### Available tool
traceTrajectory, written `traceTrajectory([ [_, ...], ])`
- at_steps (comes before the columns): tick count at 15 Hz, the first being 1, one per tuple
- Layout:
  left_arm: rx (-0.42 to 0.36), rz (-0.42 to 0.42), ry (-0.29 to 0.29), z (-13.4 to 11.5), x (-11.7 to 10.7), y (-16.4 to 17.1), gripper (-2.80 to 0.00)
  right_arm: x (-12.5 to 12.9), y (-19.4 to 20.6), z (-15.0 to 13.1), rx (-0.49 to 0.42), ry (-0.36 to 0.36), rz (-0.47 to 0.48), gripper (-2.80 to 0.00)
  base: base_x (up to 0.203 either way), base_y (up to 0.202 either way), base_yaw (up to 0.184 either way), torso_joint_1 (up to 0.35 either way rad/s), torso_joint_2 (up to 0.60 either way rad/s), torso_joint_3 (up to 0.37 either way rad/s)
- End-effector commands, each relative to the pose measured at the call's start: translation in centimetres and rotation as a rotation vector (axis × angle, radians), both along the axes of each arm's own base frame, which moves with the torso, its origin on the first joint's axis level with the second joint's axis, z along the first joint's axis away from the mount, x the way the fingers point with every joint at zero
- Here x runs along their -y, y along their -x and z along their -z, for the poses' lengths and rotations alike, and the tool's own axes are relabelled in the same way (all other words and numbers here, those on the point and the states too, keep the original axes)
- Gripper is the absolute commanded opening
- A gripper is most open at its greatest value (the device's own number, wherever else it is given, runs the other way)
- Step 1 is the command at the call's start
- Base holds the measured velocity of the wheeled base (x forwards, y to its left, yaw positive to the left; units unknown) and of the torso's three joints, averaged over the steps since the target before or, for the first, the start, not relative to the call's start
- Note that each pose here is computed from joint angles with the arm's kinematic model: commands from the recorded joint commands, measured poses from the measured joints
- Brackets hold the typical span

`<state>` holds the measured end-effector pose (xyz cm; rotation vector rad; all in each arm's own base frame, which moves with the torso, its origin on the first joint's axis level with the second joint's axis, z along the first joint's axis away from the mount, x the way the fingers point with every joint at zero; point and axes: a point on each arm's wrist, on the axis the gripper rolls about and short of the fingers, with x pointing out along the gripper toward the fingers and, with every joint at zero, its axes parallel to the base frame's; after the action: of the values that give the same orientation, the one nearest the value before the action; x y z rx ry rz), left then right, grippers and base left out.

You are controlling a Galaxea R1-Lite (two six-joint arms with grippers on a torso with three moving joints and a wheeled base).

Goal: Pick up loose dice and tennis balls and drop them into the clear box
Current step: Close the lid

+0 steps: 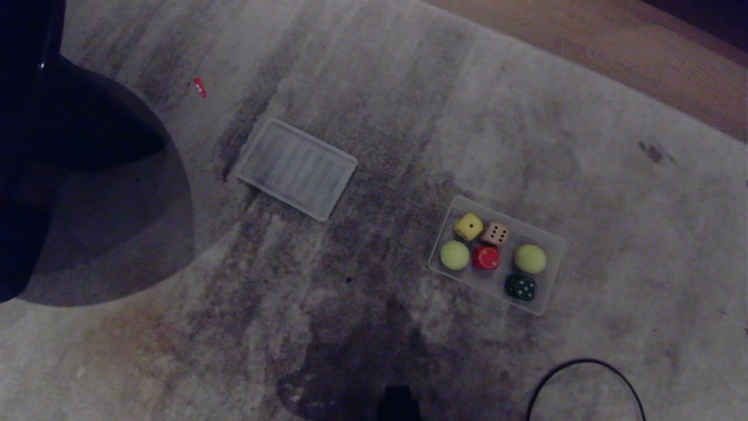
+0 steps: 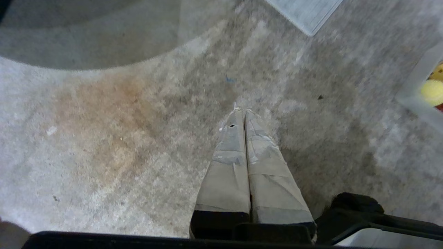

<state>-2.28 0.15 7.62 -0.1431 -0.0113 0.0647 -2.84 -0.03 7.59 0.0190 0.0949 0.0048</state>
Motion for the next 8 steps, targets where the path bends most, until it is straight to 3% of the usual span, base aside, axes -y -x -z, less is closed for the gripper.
traceTrajectory([
  [1,-0.002,-0.001,0.001,0.03,0.0,-0.02,-2.8,0.0,-0.02,-0.01,-0.003,0.0,0.0,-2.8,0.0,0.0,0.0,0.002,0.01,0.204],
  [8,-0.002,-0.001,0.001,0.03,0.0,-0.02,-2.8,0.0,-0.02,-0.01,-0.003,-0.002,0.0,-2.8,0.0,0.0,0.0,0.003,0.0,0.205],
])
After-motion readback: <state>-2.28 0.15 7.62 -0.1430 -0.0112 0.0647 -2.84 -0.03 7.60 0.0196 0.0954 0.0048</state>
